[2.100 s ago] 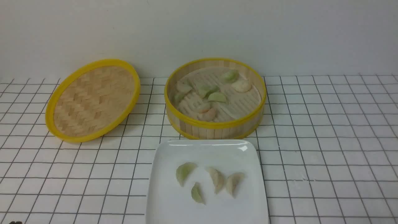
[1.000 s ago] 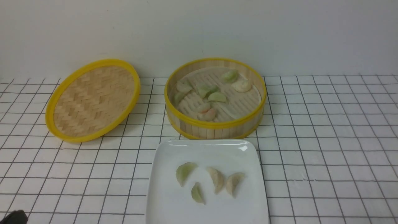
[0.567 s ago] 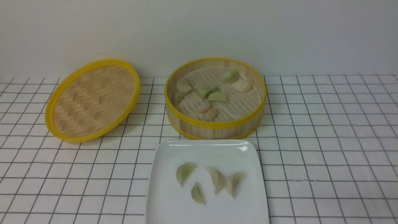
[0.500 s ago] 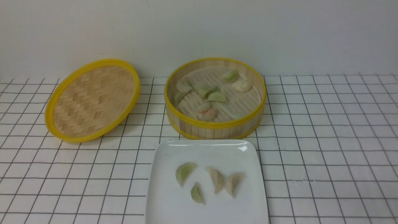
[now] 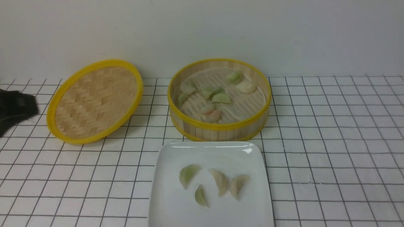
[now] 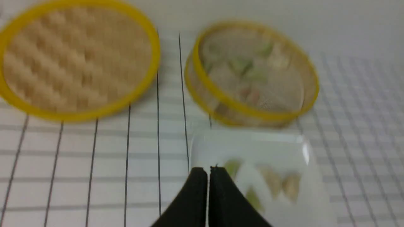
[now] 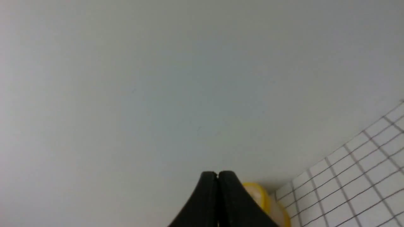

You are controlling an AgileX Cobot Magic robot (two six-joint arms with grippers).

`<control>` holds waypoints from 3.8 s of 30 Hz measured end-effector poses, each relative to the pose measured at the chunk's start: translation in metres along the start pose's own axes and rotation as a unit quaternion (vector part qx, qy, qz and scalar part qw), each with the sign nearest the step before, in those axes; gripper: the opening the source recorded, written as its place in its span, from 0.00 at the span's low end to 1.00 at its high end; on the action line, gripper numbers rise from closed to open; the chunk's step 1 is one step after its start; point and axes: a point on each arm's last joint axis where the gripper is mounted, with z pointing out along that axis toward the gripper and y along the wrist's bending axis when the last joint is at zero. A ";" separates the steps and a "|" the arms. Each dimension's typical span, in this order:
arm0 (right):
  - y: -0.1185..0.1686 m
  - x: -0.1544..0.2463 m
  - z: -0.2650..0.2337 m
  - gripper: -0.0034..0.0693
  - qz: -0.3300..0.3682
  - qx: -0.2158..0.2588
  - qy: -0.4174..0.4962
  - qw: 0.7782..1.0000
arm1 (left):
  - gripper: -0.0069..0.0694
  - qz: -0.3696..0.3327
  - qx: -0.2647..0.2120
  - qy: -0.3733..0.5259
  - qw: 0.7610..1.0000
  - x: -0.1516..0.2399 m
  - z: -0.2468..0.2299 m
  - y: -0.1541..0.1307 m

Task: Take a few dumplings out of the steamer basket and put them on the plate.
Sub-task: Use the left arm to grab a dumpling from the steamer, then use the left arm to put the dumpling into the plate

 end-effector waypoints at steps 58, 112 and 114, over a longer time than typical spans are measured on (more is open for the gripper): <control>0.077 -0.051 0.116 0.03 -0.203 0.087 0.510 0.831 | 0.54 0.363 0.056 0.141 0.919 -0.053 0.415 -0.056; 0.088 -0.052 0.162 0.03 -0.195 0.045 0.536 0.820 | 0.75 0.259 -0.017 0.474 0.841 0.053 0.286 -0.074; 0.092 -0.049 0.180 0.03 -0.196 0.036 0.547 0.813 | 0.77 0.266 -0.020 0.468 0.843 0.050 0.286 -0.074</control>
